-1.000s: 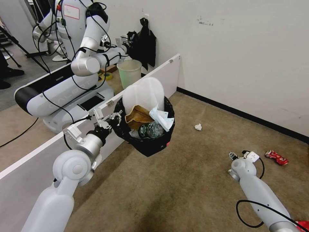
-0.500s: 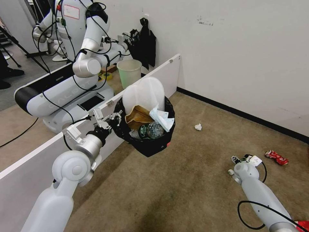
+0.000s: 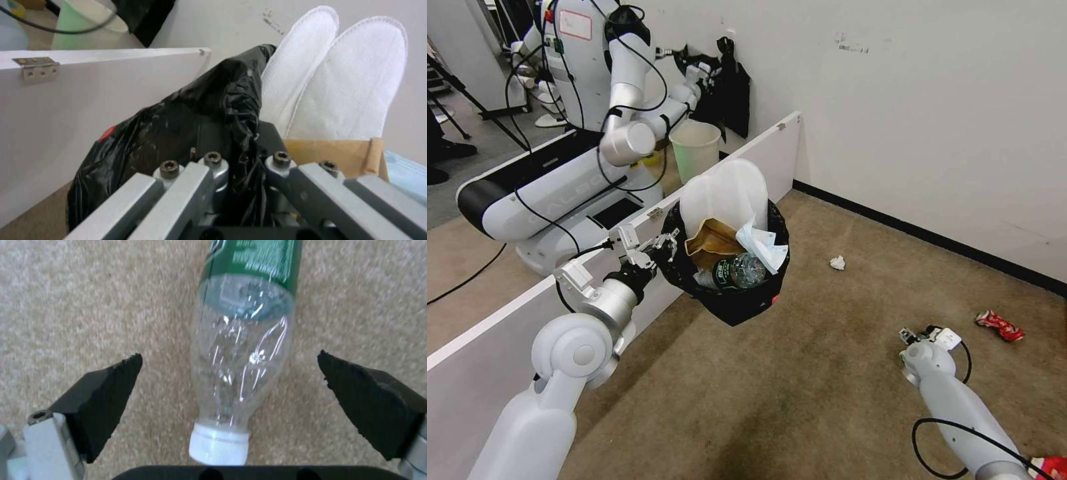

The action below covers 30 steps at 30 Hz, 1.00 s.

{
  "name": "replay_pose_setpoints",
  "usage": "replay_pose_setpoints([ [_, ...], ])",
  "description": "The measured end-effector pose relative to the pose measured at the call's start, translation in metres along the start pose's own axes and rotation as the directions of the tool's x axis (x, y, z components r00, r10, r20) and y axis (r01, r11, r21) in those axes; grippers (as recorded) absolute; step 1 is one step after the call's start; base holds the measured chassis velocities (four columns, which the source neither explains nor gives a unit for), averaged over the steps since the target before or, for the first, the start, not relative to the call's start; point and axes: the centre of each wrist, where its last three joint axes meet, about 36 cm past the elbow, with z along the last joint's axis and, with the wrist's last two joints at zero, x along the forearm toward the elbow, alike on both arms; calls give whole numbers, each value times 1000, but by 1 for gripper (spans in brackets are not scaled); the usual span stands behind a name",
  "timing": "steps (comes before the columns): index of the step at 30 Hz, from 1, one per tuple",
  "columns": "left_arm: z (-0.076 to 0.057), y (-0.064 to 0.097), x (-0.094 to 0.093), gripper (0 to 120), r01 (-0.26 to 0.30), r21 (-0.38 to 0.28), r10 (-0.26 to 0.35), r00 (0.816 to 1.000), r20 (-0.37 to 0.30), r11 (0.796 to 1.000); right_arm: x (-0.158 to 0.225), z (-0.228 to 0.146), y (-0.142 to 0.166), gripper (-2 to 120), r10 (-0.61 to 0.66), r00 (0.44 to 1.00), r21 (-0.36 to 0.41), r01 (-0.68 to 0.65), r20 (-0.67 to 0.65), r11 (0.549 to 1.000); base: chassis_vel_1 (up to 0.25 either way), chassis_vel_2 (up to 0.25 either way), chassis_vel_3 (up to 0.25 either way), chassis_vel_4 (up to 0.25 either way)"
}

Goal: Pick up the trash bin, then pick up the garbage from the floor and place it into the trash bin.

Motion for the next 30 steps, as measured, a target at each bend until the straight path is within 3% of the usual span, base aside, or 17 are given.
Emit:
replay_pose_setpoints([
  [30, 0, -1, 5, 4, -4, -2, 4, 1000, 7, 1000, -4, 33, -4, 100, -2, 999, 8, 3, -32, 1000, 0, 0, 0, 0],
])
